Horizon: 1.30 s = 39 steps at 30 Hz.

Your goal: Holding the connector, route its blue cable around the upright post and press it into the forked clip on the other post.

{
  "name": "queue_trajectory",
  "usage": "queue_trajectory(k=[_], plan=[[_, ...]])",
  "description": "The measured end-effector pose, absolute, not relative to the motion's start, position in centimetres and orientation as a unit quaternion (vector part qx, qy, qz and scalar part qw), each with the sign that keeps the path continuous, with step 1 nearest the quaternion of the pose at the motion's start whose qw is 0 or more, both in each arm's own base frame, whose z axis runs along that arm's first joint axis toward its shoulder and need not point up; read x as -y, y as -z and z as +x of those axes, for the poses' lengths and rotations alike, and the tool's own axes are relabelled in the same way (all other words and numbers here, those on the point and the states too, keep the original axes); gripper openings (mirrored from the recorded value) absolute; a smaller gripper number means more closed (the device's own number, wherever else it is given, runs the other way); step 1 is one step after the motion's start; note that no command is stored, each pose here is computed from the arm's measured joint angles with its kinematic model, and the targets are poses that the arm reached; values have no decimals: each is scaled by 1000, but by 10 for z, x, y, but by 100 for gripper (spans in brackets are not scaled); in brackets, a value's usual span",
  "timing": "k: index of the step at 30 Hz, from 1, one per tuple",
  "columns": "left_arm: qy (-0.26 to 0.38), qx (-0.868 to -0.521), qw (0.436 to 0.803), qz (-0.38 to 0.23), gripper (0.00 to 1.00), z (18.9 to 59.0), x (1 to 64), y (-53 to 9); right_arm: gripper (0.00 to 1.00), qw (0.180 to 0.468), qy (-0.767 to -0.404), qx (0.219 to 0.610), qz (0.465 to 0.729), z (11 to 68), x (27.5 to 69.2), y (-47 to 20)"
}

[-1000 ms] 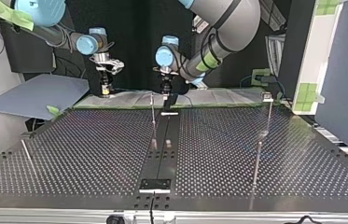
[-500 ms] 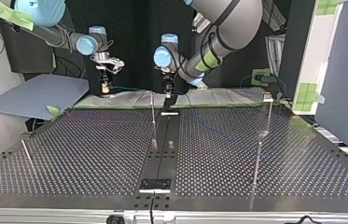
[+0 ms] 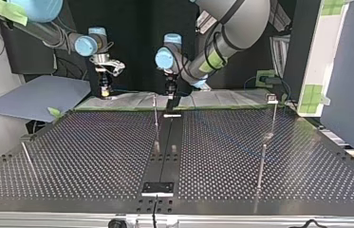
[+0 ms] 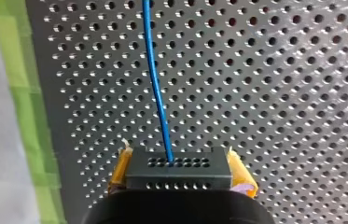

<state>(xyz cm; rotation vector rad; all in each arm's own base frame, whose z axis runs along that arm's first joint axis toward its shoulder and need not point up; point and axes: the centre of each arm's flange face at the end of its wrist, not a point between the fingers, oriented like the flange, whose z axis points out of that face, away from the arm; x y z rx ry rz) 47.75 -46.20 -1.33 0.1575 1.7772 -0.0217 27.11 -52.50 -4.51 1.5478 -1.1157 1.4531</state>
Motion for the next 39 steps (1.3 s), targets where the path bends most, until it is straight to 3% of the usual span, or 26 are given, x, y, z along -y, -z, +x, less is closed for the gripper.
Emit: queue_trajectory(k=[19,30,39], plan=[[-6,-785,613,85,0,465,455,21,0,362,-570,437,594,269,521,30],[5,-774,628,77,0,472,456,-18,0,367,-576,432,589,267,520,21],[8,-774,628,80,0,469,451,-16,0,368,-579,433,584,265,521,16]])
